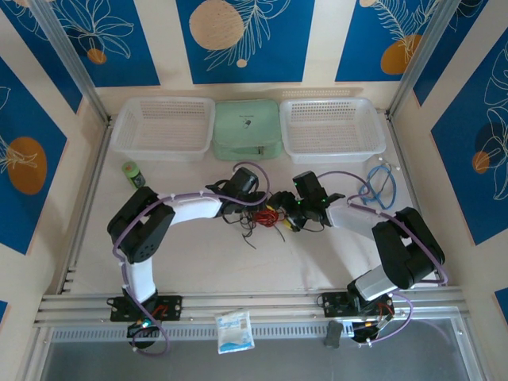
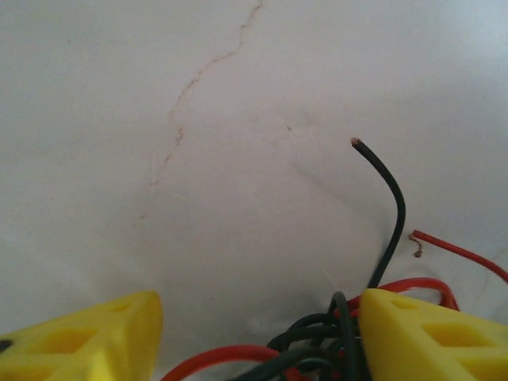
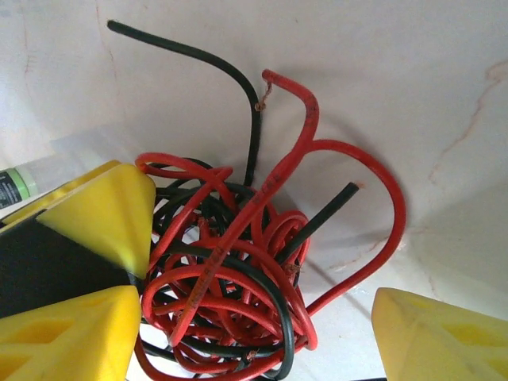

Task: Untangle the cables

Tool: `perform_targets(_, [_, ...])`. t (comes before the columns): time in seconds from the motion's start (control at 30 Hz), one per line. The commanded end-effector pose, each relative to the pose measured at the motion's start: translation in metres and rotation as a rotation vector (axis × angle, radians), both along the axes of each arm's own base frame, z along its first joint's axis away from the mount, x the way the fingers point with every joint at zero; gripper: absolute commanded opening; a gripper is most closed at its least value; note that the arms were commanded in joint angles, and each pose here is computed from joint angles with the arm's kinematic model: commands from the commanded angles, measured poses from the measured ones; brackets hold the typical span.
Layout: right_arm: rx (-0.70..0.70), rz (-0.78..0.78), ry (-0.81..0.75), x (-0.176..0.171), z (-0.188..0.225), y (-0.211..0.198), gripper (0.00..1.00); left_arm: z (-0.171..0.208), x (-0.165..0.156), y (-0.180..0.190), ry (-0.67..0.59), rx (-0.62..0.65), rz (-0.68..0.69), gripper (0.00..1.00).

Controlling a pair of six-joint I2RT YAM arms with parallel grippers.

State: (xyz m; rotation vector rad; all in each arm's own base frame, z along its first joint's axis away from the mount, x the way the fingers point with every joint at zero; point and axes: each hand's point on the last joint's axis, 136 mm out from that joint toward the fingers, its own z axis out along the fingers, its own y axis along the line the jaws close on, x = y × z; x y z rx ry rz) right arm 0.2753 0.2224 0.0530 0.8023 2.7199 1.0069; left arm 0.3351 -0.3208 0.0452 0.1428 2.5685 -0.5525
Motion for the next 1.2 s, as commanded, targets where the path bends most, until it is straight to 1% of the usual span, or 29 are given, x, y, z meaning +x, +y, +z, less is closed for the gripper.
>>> perform_targets(0.0, [0.034,0.001,0.04,-0.014,-0.002,-0.001,0.77,-0.011,-0.016,-0.003,0.051,-0.025,-0.041,0.52])
perform_targets(0.07, [0.037,0.001,0.042,-0.019,-0.003,-0.006,0.77,-0.014,-0.023,0.0,0.069,-0.043,-0.042,0.39])
perform_targets(0.2, [0.023,0.02,0.019,-0.027,0.005,-0.017,0.76,-0.016,-0.036,0.009,0.078,-0.066,-0.03,0.05])
perform_targets(0.23, [0.015,0.026,0.008,-0.028,0.009,-0.02,0.76,-0.015,-0.037,0.012,0.075,-0.067,-0.027,0.0])
perform_targets(0.4, [0.022,0.036,-0.011,-0.039,0.03,-0.025,0.76,0.006,-0.035,0.017,0.017,-0.07,-0.014,0.0])
perform_targets(0.57, [0.123,0.001,0.03,-0.05,0.044,-0.014,0.76,0.049,-0.026,0.022,-0.104,-0.04,-0.009,0.0])
perform_targets(0.63, [0.158,-0.027,0.052,-0.05,0.046,-0.006,0.76,0.066,-0.024,0.023,-0.154,-0.026,-0.014,0.0])
perform_targets(0.73, [0.203,-0.065,0.081,-0.045,0.045,0.007,0.76,0.08,-0.025,0.023,-0.195,-0.02,-0.02,0.0])
perform_targets(0.83, [0.218,-0.095,0.114,-0.037,0.04,0.018,0.76,0.083,-0.028,0.025,-0.207,-0.013,-0.022,0.0])
perform_targets(1.03, [0.23,-0.115,0.195,-0.022,0.015,0.04,0.76,0.078,-0.035,0.026,-0.212,-0.022,-0.026,0.0])
perform_targets(1.17, [0.25,-0.115,0.217,-0.013,0.0,0.055,0.73,0.078,-0.037,0.025,-0.213,-0.036,-0.033,0.0])
